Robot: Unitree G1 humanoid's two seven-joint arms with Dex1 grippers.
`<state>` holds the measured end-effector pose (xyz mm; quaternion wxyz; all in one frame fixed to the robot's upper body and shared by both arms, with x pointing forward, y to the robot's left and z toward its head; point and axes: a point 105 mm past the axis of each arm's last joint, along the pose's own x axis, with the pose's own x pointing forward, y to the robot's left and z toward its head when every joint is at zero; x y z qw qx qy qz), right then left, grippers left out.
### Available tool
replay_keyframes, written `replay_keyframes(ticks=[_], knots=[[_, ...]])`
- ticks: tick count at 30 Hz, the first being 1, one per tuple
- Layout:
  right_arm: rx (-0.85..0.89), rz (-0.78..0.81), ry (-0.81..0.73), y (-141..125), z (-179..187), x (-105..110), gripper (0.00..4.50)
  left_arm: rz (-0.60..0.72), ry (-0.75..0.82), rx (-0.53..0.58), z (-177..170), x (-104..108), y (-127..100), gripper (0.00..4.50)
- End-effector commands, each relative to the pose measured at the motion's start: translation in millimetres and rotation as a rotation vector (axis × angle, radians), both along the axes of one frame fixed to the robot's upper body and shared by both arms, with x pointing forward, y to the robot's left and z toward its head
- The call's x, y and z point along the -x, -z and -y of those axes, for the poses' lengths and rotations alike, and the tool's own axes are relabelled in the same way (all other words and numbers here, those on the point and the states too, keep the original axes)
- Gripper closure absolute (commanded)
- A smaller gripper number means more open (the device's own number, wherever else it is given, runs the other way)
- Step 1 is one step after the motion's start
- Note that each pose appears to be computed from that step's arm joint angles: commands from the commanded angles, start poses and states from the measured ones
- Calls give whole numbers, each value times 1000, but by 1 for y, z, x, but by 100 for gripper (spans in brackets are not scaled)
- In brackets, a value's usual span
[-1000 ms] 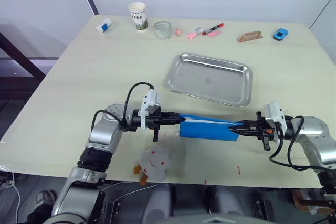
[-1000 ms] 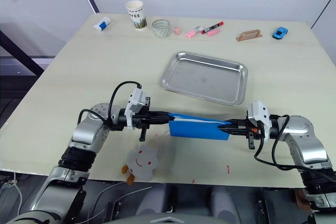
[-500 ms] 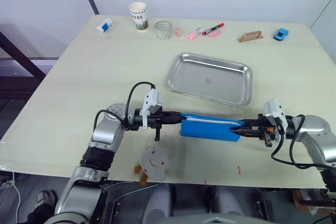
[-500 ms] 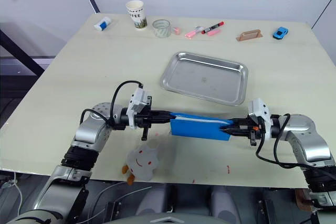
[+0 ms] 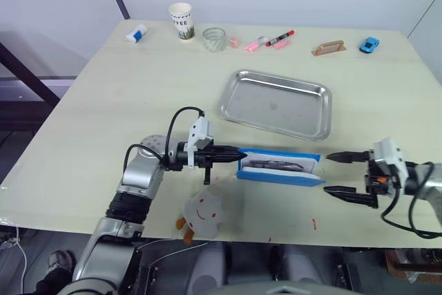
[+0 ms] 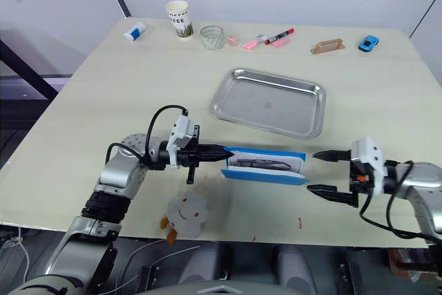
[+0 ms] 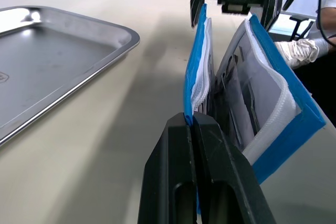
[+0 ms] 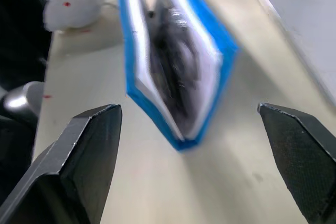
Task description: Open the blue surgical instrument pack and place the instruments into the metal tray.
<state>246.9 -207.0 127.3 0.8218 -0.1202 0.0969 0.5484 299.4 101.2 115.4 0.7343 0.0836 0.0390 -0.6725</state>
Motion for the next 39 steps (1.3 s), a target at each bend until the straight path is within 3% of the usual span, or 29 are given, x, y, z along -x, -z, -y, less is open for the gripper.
replay_keyframes(ticks=[1, 3, 5, 6, 7, 8, 10, 14, 27, 39], knots=[[83, 110, 136, -22, 20, -1, 2, 19, 7, 7, -1, 1, -3, 450], [83, 100, 191, -30, 24, 0, 2, 21, 6, 7, -1, 1, -3, 450], [-26, -40, 162, -39, 16, 6, 53, 22, 5, 6, -1, 2, -3, 450], [-56, -76, 144, -41, 11, 9, 79, 23, 6, 5, -1, 2, -3, 450], [-68, -87, 131, -42, 7, 10, 135, 24, 6, 4, -1, 2, -3, 450], [-70, -83, 132, -42, 4, 10, 147, 26, 7, 5, 0, 2, -4, 450], [-89, -94, 130, -42, -2, 9, 262, 29, 9, 7, 2, 2, -6, 450], [-112, -122, 107, -41, -15, 8, 447, 32, 11, 8, 4, 3, -9, 450], [-47, -207, -19, -10, -64, 3, 447, 24, 15, 8, 6, 5, -8, 450], [63, -247, -122, 23, -71, 29, 447, 10, -109, -100, 9, -13, 16, 450]])
